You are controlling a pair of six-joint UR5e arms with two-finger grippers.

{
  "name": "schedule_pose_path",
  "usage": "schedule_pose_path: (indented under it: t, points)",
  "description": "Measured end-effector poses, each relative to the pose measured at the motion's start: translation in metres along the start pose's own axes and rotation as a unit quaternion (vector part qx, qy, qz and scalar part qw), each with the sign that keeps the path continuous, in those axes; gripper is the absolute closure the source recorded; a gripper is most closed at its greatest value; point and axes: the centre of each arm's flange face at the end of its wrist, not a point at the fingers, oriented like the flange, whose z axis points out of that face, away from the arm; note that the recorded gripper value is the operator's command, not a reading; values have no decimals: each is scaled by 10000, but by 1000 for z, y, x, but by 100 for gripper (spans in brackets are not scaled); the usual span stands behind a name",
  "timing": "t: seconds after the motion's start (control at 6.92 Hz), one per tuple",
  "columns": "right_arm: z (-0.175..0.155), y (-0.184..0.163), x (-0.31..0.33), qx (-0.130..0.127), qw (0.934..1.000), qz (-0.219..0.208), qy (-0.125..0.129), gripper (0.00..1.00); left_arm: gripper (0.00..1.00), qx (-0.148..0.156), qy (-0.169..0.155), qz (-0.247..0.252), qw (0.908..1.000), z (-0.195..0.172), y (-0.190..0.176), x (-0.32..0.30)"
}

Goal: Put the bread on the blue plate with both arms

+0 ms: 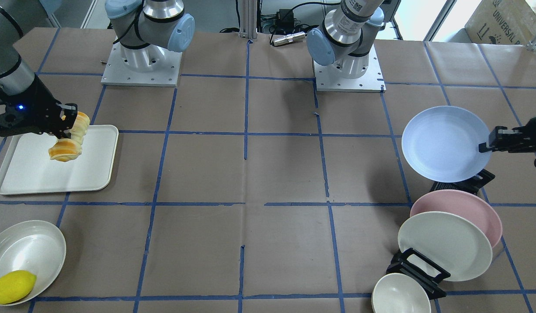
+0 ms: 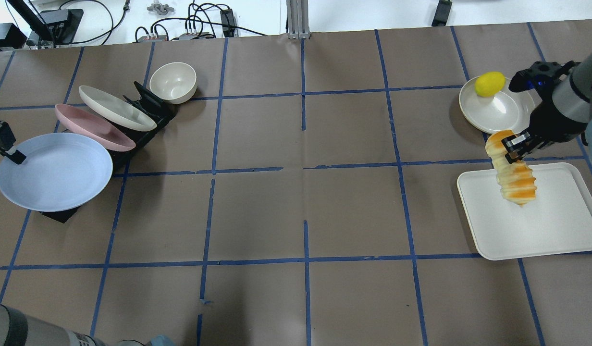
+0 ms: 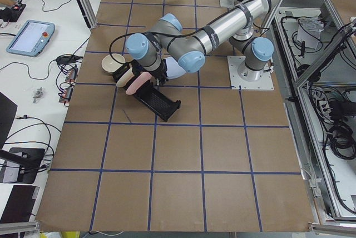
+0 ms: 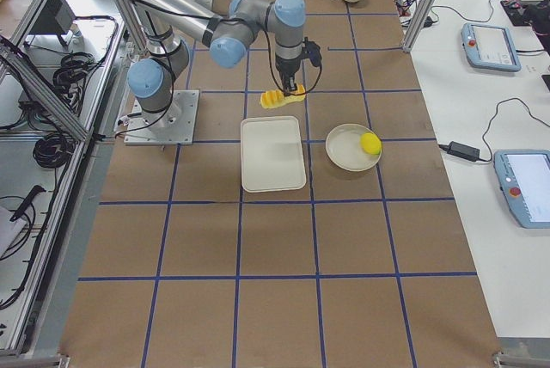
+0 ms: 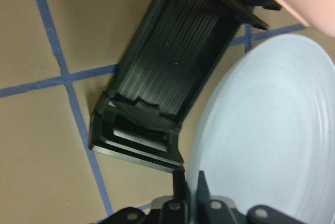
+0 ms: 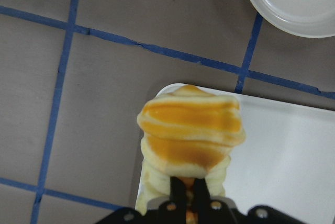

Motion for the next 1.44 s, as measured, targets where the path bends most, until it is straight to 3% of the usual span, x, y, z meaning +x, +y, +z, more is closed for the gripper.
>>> schedule_pose_path:
  t: [0.29, 0.72, 1.16, 1.44]
  points:
    - [-76, -26, -47, -227, 9995, 190, -114, 98, 89, 29, 81, -264, 9996, 19, 7, 104]
    - [-149, -79, -127, -376, 9983, 411, -178, 98, 89, 237, 269, -69, 9993, 65, -41, 241]
    - [-150, -102, -168, -575, 9974, 358, -245, 98, 88, 672, 478, 689, 9942, 142, -122, 319]
    - [-134, -101, -177, -769, 9949, 400, -522, 98, 88, 1013, 611, 961, 9883, 185, -157, 354]
